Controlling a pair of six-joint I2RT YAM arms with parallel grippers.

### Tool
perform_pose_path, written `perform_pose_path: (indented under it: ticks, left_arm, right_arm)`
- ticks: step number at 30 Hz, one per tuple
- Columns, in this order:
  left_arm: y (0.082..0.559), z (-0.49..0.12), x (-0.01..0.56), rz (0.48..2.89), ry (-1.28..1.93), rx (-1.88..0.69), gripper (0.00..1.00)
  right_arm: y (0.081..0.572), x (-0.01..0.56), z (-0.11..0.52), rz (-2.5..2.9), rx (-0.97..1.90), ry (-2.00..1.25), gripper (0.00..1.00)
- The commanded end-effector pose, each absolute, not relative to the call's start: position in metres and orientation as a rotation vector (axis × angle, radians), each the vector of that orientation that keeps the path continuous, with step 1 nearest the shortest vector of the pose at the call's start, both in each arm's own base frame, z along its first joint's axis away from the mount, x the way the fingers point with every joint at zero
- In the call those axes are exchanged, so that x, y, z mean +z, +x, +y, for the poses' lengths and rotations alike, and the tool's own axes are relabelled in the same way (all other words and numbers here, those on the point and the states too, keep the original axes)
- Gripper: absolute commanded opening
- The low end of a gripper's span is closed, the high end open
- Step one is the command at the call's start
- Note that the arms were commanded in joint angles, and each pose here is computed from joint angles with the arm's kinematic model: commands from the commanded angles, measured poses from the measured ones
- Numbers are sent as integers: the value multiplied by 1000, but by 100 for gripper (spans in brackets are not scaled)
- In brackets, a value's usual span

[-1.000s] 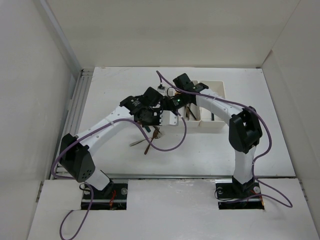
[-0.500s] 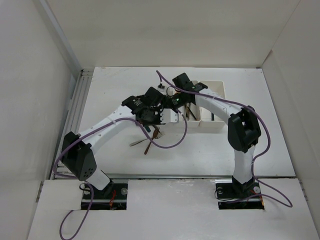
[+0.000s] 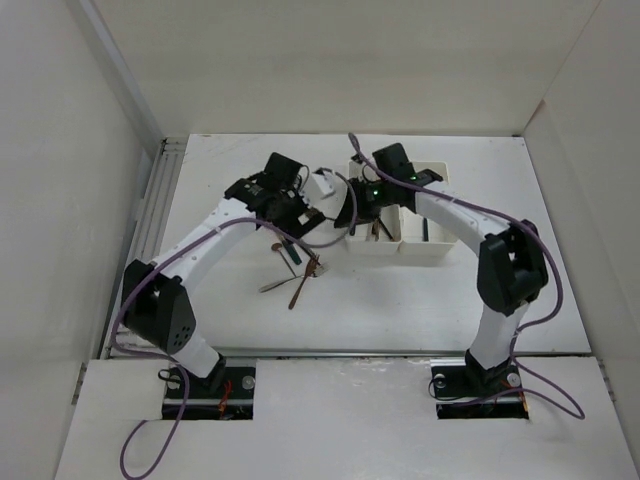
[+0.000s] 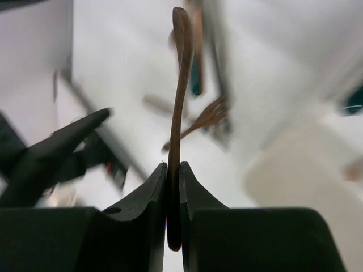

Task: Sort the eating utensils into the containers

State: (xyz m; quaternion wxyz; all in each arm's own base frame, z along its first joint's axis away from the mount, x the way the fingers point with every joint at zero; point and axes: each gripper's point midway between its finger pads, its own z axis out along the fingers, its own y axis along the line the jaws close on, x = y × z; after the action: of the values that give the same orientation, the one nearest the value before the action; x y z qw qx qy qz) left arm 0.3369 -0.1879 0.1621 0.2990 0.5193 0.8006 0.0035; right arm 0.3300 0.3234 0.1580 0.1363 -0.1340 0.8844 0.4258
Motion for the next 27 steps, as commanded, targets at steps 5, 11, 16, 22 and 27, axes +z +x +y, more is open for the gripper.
perform_pose_path:
  ticks: [5,11,16,22,27]
  left_arm:
    - [401,-139,282,2048,386,-39,100]
    - [404,-124,245,2207,202,-153,100]
    - [400,-125,188,2389,176,-168,90]
    - [385,-121,115,2616,182,-143,85]
    - [379,-122,97,2671,172,-178,82]
  right_arm:
    - [411,250,267,2101,795,-14,0]
    - [437,216,212,2106,419,205,0]
    - [440,167,221,2257,353,181,0]
    - [439,148,228,2308,318,179,38]
    - [430,161,229,2301,294,134,58]
